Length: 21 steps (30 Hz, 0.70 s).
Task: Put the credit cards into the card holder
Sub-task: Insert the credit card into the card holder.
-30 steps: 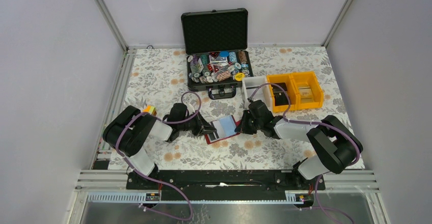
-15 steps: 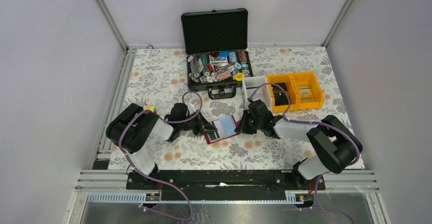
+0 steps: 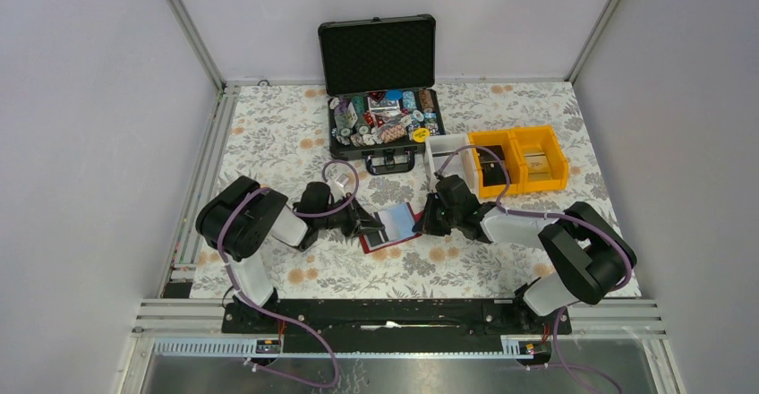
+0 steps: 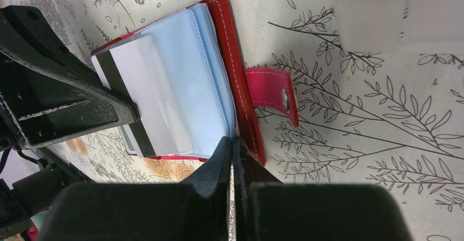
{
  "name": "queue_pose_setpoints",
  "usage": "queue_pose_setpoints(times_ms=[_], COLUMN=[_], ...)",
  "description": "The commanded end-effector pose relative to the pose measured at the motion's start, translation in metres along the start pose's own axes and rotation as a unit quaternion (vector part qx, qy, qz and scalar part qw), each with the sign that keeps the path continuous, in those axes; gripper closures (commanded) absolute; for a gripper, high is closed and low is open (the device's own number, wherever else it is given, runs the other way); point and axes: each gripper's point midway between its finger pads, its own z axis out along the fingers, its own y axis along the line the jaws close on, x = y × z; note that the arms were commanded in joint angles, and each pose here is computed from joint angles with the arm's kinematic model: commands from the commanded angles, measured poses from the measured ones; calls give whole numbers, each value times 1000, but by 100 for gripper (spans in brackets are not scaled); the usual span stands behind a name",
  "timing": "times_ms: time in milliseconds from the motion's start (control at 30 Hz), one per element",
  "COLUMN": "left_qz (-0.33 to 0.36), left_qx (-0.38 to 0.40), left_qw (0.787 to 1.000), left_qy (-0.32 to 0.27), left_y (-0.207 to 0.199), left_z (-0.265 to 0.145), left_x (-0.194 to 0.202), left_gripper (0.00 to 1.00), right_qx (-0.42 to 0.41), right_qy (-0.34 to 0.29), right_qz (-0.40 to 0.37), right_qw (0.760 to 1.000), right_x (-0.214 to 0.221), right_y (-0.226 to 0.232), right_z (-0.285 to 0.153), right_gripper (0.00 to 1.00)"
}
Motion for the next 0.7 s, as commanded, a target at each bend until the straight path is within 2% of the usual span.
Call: queue_pose_setpoints(times_ms=[0,133,667], left_qz=[26,25,62], left_qx=[29,26,-106], left_qw=[999,999,992], left_qy=[-10,-5,-12], left_y=[-11,-10,14], left_z=[5,5,-7], left_x=[-5,-3,-12], left_gripper=[100,100,59], right_qx=[74,77,77], right_qy=[18,18,14], right_qz=[-7,-6,-11], right_qw=[997,997,997], right_x=[15,15,13], right_y=[-34,-35,-36], right_z=[5,5,3], right_gripper=[100,100,100])
